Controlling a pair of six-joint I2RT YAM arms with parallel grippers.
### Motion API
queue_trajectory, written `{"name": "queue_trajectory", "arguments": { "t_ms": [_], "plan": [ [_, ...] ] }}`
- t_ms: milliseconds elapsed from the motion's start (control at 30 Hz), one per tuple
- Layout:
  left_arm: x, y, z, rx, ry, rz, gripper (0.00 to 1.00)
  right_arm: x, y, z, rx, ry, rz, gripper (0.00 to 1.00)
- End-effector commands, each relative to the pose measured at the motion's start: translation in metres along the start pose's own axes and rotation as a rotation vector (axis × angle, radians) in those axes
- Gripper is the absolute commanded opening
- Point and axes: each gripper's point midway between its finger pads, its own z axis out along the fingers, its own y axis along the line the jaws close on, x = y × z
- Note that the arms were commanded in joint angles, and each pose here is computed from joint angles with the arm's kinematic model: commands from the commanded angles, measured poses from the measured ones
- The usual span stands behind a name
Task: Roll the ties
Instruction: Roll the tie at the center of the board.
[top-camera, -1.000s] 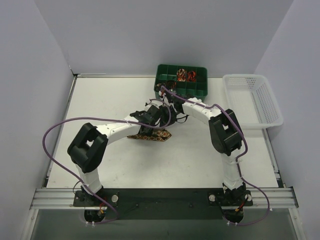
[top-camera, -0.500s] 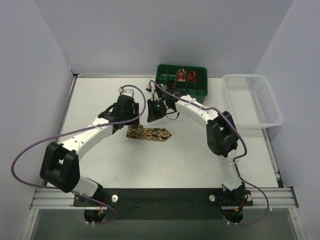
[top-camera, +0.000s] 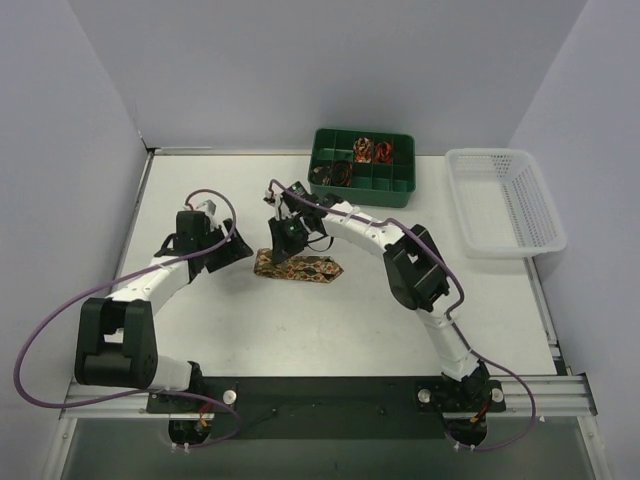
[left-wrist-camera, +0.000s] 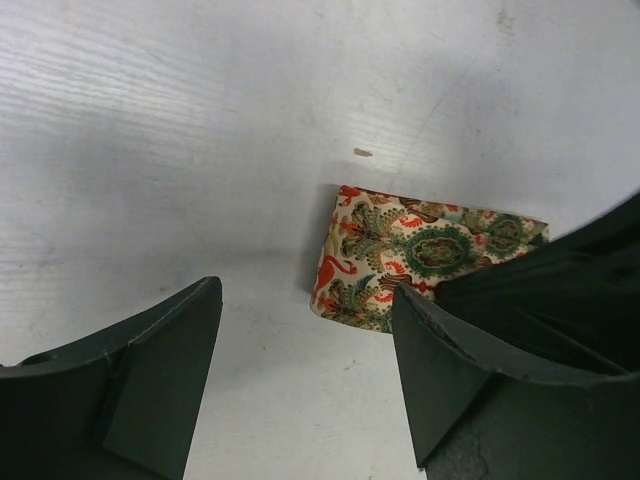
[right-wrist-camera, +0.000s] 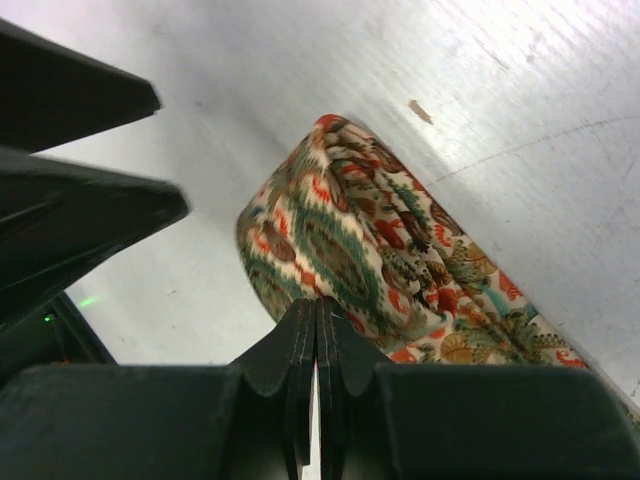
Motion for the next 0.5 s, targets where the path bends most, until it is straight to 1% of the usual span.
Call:
{"name": "queue_trajectory", "arguments": {
  "t_ms": [0,133,167,300,333,467],
  "plan": [
    [-0.020,-0.030,-0.002,0.147,-0.060,0.011,0.78,0.011,-0.019,0.007,0.049,0.036,0.035,0.02],
    [-0.015,-0.031,0.002,0.166,-0.042,0.011,0.78,0.020,-0.029,0.005,0.072,0.051,0.045,0.01],
    [-0.019,-0.034,0.005,0.184,-0.054,0.017,0.78,0.024,-0.034,0.005,0.086,0.056,0.051,0.01],
    [-0.012,-0.036,0.013,0.222,-0.034,0.015,0.78,0.031,-0.043,0.000,0.099,0.064,0.070,0.01],
    [-0.012,-0.042,0.014,0.255,-0.034,0.018,0.78,0.030,-0.045,-0.001,0.100,0.058,0.072,0.01],
    [0.000,-0.043,0.024,0.286,0.001,0.016,0.78,0.036,-0.050,0.000,0.104,0.070,0.083,0.01]
  ]
}}
